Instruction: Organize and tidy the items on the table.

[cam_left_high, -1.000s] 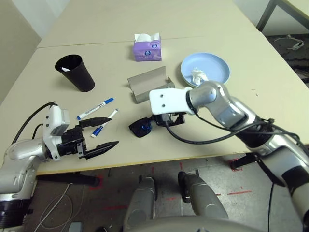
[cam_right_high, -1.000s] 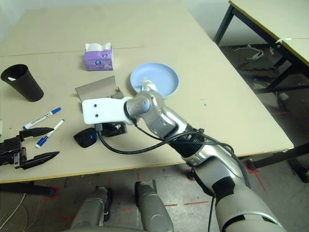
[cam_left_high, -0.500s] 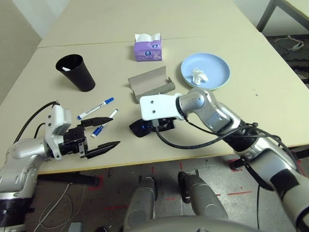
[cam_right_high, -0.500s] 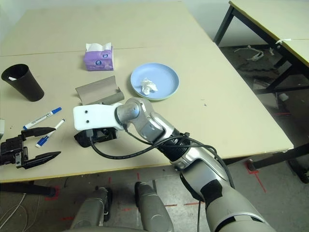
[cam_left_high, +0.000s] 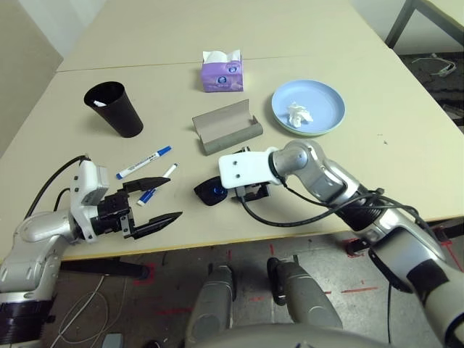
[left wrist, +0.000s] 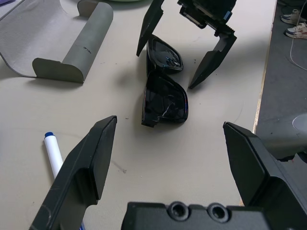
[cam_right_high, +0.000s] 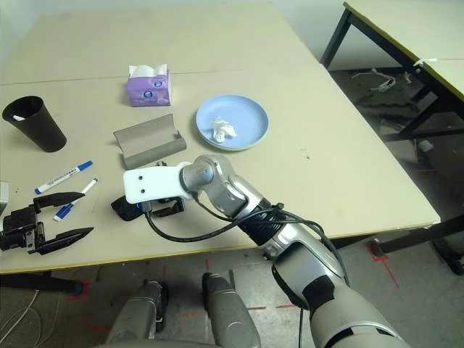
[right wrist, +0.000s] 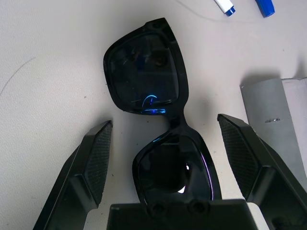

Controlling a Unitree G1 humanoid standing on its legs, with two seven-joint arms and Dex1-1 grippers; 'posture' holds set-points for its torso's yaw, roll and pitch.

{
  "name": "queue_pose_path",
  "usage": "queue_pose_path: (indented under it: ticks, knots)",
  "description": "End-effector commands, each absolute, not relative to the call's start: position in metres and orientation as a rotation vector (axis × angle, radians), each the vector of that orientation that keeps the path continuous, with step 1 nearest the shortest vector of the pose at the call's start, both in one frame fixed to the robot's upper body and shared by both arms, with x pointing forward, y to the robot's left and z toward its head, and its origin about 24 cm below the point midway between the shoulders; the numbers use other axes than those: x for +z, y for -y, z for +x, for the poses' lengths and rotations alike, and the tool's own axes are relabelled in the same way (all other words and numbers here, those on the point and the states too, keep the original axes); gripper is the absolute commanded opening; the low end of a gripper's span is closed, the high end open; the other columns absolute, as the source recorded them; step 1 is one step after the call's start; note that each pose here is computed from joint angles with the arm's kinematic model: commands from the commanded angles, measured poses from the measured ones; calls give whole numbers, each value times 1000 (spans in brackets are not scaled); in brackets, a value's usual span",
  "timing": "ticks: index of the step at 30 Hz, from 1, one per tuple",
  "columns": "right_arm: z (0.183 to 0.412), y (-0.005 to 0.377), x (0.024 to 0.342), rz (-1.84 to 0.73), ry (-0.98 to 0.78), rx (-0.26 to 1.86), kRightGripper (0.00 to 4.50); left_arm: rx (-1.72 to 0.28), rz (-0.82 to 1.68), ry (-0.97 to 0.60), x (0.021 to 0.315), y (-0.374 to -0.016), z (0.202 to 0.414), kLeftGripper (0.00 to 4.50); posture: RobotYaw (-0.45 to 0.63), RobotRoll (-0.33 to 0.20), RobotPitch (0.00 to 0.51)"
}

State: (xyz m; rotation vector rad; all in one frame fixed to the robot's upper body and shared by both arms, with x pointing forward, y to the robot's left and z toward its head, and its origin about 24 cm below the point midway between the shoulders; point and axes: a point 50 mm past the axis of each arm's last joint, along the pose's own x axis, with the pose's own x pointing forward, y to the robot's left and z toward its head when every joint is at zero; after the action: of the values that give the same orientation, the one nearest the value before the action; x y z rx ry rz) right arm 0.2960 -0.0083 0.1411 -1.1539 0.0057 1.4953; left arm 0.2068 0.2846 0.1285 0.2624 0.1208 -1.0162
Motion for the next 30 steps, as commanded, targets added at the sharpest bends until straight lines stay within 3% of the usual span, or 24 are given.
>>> queue_pose_path:
  ticks: [1, 6, 18, 24, 30]
  knots:
    - [294, 8, 132, -1152, -27, 1521, 4465, -1026, 271, -134, 125, -281, 205, 4500, -11, 0, 187]
    - [293, 8, 130, -1141, -41, 1532, 4384, -1023, 270, -137, 123, -281, 203, 4500, -9, 0, 189]
    - [289, 6, 129, -1107, -49, 1554, 252, -1024, 264, -137, 122, -279, 202, 4500, -13, 0, 190]
    - [290, 9, 129, -1115, -51, 1547, 181, -1025, 263, -136, 123, -278, 202, 4500, -19, 0, 192]
    - [305, 7, 152, -1115, 4, 1484, 181, -1014, 233, -116, 125, -276, 205, 4500, -20, 0, 194]
